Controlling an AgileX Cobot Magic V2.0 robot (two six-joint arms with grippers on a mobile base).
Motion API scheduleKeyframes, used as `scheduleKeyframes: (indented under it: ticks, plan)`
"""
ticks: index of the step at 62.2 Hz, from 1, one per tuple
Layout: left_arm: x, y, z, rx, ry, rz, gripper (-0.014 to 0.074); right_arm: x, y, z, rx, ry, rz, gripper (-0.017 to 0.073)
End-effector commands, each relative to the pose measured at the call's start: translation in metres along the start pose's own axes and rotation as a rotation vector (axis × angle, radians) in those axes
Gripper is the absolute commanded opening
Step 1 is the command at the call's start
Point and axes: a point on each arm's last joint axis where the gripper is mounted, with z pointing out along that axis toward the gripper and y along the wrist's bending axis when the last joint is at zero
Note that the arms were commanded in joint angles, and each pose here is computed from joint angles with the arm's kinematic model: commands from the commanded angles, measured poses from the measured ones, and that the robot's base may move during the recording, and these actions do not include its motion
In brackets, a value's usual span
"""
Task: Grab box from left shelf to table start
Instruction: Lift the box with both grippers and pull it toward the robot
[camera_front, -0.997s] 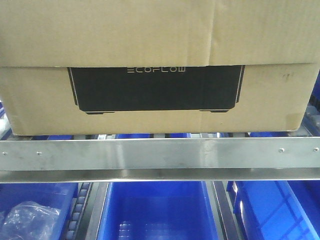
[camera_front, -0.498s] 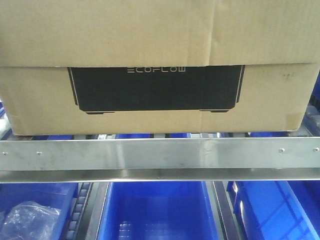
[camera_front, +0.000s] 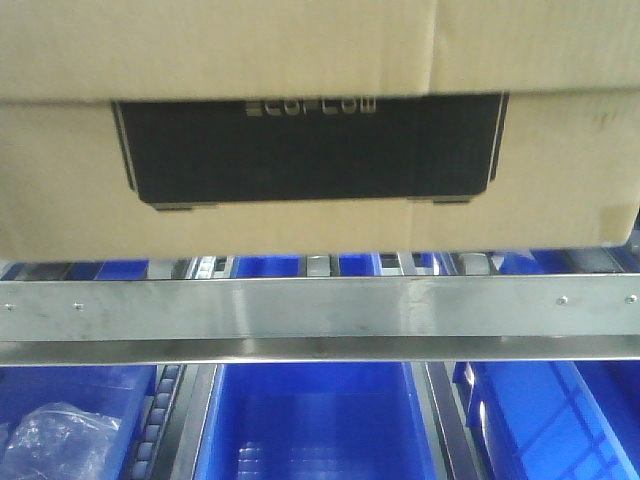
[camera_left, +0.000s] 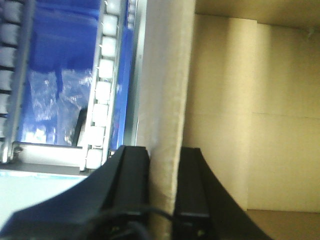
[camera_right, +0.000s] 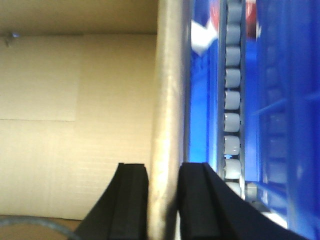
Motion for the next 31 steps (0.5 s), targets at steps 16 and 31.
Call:
scheduleKeyframes:
  ticks: [16,31]
  plan:
    - [0.028,0.009,-0.066,0.065,-0.291,-0.019,-0.0102,0.022,0.001,-0.072,-0.022,-0.264,-0.008,0.0056]
    - [0.070,0.019,-0.088,0.084,-0.363,-0.018,-0.0102,0.067,-0.002,-0.099,-0.028,-0.348,-0.008,0.0056]
